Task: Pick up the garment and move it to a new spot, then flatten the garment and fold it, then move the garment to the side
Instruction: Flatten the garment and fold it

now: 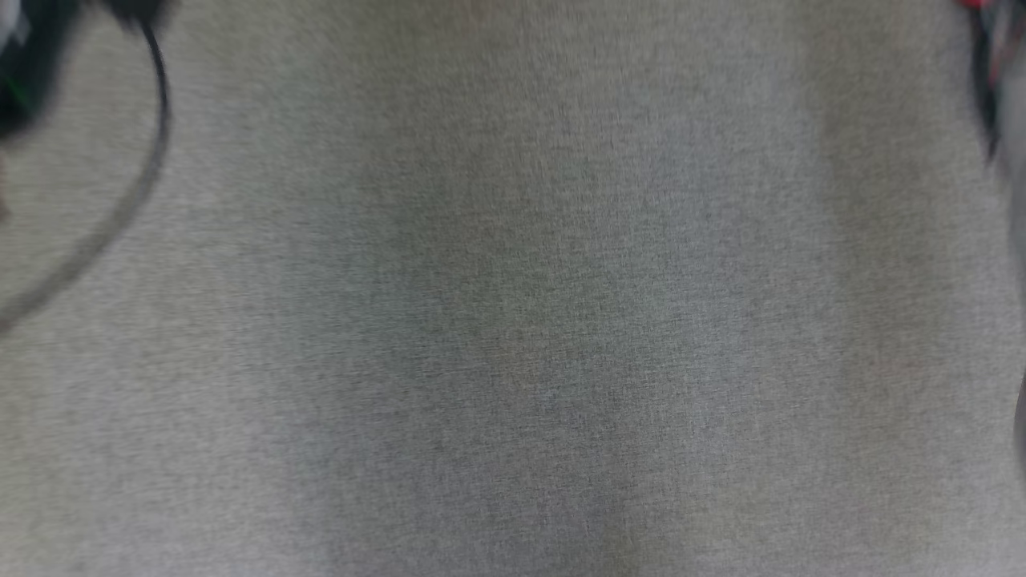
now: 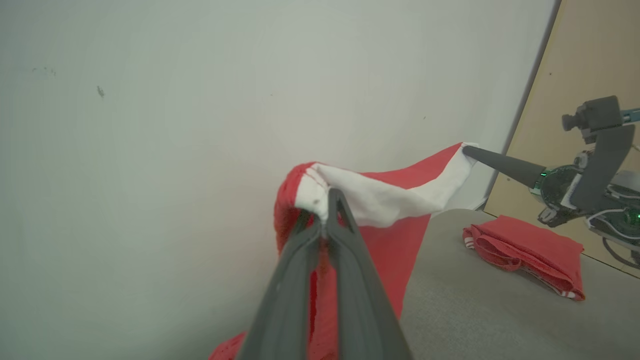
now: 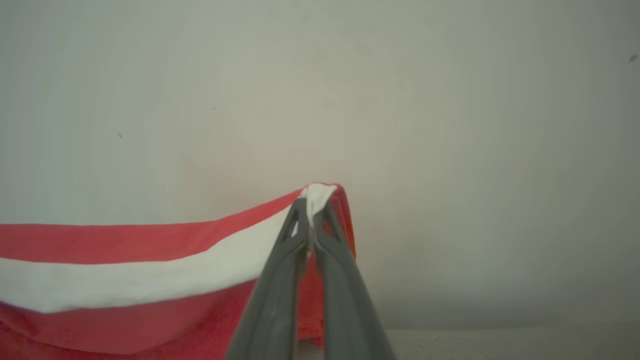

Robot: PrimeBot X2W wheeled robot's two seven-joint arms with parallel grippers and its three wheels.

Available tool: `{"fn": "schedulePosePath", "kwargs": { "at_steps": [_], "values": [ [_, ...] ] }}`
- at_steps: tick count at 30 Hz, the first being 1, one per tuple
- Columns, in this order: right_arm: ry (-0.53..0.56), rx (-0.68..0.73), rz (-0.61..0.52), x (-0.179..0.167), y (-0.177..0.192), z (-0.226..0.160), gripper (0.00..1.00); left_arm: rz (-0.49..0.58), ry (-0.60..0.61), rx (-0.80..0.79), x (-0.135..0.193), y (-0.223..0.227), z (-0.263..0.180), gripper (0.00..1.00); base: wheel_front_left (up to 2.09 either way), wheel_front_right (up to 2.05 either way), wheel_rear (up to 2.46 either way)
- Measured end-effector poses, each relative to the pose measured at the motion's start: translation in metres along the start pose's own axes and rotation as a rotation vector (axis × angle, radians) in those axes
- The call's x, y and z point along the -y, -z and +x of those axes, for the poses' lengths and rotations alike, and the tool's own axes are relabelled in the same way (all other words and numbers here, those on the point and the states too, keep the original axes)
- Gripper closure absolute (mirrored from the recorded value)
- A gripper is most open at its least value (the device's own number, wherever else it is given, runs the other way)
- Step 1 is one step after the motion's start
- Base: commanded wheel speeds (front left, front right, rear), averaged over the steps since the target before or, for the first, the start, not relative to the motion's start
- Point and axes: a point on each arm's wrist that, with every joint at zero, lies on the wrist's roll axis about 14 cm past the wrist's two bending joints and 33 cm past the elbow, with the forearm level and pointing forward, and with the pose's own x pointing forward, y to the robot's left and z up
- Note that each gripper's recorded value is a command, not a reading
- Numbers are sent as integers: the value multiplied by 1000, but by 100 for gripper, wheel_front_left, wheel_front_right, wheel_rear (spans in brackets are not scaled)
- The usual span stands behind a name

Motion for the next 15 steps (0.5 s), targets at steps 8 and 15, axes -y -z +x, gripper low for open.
{"fn": "schedulePosePath", "kwargs": {
  "at_steps": [8,15],
  "values": [
    [25,-140,61,9,52,-98,100,-96,-4,-8,51,21,-50,100,0,0,0],
    [69,-232,163,-5,76,-179,100,-204,-55,-104,98,64,-107,100,0,0,0]
  ]
}}
